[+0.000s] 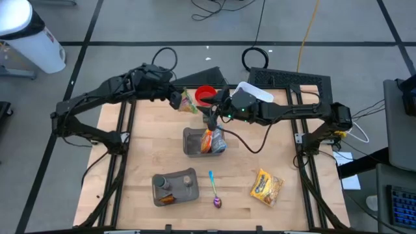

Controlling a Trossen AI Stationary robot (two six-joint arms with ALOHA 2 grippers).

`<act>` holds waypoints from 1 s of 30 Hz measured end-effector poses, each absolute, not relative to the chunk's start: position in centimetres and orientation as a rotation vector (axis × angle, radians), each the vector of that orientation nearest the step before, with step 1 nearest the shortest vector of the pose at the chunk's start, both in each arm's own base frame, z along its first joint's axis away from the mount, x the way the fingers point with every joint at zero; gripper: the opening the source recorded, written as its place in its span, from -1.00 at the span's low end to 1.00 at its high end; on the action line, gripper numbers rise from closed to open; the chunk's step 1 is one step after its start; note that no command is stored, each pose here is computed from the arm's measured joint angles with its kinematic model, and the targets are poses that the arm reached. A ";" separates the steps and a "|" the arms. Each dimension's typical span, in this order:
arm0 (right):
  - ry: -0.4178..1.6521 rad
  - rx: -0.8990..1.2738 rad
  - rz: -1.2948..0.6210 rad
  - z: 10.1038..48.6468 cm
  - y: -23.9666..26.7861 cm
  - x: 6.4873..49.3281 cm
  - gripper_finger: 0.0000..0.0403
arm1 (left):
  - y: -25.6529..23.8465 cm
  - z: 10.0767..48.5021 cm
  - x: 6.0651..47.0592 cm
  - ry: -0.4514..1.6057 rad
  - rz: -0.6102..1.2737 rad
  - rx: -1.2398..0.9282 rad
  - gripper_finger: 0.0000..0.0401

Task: Pick & Place Food Item
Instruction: Put the green noodle pack into the top black bin

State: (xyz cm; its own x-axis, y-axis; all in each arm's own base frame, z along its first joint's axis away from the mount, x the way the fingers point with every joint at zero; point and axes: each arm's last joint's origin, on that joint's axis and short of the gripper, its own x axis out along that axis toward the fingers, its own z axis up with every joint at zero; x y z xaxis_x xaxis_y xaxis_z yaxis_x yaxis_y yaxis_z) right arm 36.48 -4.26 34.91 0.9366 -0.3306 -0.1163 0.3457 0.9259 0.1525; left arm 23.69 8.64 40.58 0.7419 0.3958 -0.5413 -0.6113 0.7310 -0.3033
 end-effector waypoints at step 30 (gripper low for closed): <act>0.151 0.192 -0.484 33.3 -4.7 37.0 -0.44 | 8.7 41.4 25.7 0.307 0.538 -0.510 -1.00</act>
State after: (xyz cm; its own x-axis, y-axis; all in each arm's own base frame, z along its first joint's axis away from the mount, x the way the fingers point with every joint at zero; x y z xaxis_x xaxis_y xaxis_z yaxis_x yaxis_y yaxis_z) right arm 36.99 -4.71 33.32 0.8745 -0.4465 -0.1893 0.4748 0.8678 0.1466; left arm 25.68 8.70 41.38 0.8184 0.4079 -0.4048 -0.5561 0.7398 -0.3788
